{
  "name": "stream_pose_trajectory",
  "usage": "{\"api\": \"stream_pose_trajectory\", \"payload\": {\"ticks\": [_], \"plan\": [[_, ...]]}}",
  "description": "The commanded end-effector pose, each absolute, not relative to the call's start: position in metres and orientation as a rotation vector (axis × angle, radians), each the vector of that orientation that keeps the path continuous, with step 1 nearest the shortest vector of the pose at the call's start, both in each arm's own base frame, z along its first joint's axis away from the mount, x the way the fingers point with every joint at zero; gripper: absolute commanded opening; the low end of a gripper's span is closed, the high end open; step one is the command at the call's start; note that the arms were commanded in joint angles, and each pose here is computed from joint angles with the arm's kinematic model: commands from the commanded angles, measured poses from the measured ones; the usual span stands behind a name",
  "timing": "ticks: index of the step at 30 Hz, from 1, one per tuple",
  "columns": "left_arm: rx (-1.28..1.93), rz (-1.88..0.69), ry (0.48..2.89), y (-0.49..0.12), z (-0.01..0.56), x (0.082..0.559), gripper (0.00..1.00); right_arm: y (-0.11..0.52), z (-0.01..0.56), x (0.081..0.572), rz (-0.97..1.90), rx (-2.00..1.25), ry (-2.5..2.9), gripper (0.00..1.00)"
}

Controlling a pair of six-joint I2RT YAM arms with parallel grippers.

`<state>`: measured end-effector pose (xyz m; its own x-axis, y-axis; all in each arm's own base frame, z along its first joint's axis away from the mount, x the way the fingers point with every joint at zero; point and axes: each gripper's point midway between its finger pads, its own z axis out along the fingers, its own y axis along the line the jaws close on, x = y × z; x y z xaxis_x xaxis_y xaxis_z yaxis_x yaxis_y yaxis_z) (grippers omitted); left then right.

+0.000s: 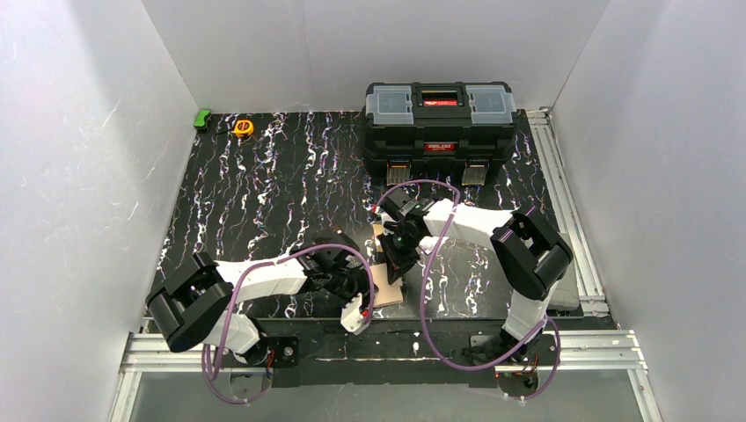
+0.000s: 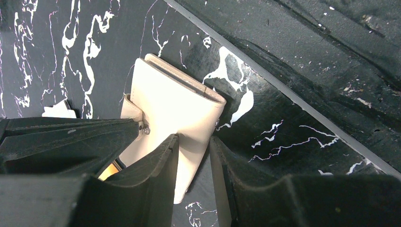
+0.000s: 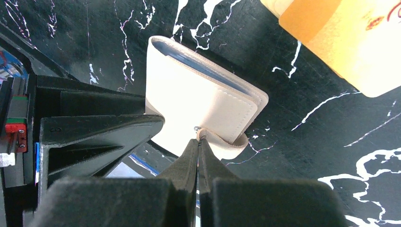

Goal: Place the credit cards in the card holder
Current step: Close the card holder at the center of the board.

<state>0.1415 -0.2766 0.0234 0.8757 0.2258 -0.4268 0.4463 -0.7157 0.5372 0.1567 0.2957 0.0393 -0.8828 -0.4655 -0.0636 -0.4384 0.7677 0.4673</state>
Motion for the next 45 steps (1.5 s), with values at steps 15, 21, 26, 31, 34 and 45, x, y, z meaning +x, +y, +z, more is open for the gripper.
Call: {"api": "stream_pose_trajectory", "payload": {"ticks": [15,21,26,31,34,45], "plan": [[2.483,-0.508,0.551,-0.252,-0.003,0.126,0.3,0.299,0.025,0.174,-0.594,0.668,-2.942,0.01],[2.481,-0.506,0.548,-0.252,-0.004,0.126,0.3,0.304,0.025,0.174,-0.531,0.704,-2.952,0.01],[2.478,-0.503,0.548,-0.252,-0.004,0.126,0.3,0.31,0.023,0.174,-0.453,0.747,-2.958,0.01],[2.477,-0.484,0.546,-0.252,-0.003,0.129,0.29,0.31,0.016,0.172,-0.386,0.778,-2.951,0.01],[2.48,-0.465,0.558,-0.25,-0.003,0.131,0.29,0.309,0.011,0.17,-0.334,0.797,-2.95,0.01],[2.491,-0.425,0.536,-0.25,-0.005,0.136,0.28,0.316,-0.006,0.159,-0.197,0.904,-2.929,0.01]]}}
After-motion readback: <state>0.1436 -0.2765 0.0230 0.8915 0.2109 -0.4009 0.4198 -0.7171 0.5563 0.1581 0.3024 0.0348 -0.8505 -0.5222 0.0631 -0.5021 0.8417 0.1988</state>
